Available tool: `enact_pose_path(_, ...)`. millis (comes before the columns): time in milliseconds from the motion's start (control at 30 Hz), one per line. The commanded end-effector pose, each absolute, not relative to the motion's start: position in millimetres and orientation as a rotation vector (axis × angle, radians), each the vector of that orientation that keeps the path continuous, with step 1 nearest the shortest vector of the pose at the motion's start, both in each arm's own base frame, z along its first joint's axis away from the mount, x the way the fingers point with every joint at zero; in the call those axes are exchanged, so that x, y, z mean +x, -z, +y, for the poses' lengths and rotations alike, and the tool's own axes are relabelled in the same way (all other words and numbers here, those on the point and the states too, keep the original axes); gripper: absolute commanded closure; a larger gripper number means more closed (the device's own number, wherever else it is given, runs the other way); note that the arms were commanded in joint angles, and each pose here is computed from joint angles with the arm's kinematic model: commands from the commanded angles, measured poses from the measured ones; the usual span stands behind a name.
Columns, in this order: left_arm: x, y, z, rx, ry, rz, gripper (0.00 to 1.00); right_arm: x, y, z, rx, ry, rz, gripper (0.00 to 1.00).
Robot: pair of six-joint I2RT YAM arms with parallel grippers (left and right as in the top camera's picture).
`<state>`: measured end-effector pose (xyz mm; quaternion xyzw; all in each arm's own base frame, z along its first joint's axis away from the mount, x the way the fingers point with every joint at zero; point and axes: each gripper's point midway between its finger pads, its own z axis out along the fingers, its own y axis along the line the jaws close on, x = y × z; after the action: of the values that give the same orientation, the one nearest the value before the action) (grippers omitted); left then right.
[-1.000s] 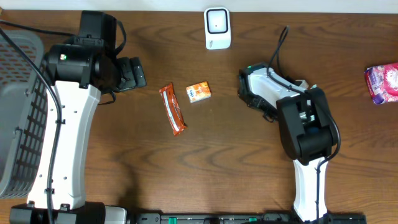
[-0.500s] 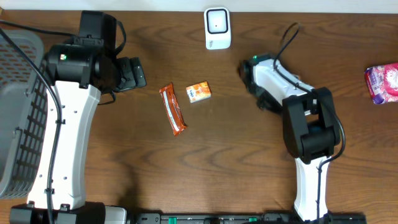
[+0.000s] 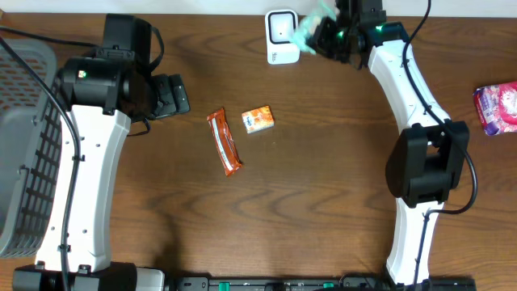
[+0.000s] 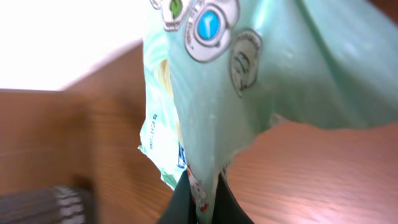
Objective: Scan the item barcode
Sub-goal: 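Raise the teal pack with the right gripper up to the scanner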
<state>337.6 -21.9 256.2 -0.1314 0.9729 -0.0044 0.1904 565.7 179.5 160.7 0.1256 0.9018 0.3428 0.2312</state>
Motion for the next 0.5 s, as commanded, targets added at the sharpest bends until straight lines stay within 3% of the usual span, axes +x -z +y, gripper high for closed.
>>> enact_pose_path(0, 337.5, -253.1, -20.6, -0.386, 0.009, 2.743, 0.02, 568.9, -176.6, 218.5, 0.320, -1.209, 2.415, 0.99)
enact_pose_path(200, 337.5, -253.1, -20.6, -0.386, 0.009, 2.743, 0.02, 591.5, -173.3, 252.1, 0.381, -1.397, 2.300, 0.99)
enact_pose_path(467, 337.5, -253.1, -20.6, -0.386, 0.009, 2.743, 0.02, 603.6, -159.5, 257.0, 0.378, -1.402, 2.262, 0.99)
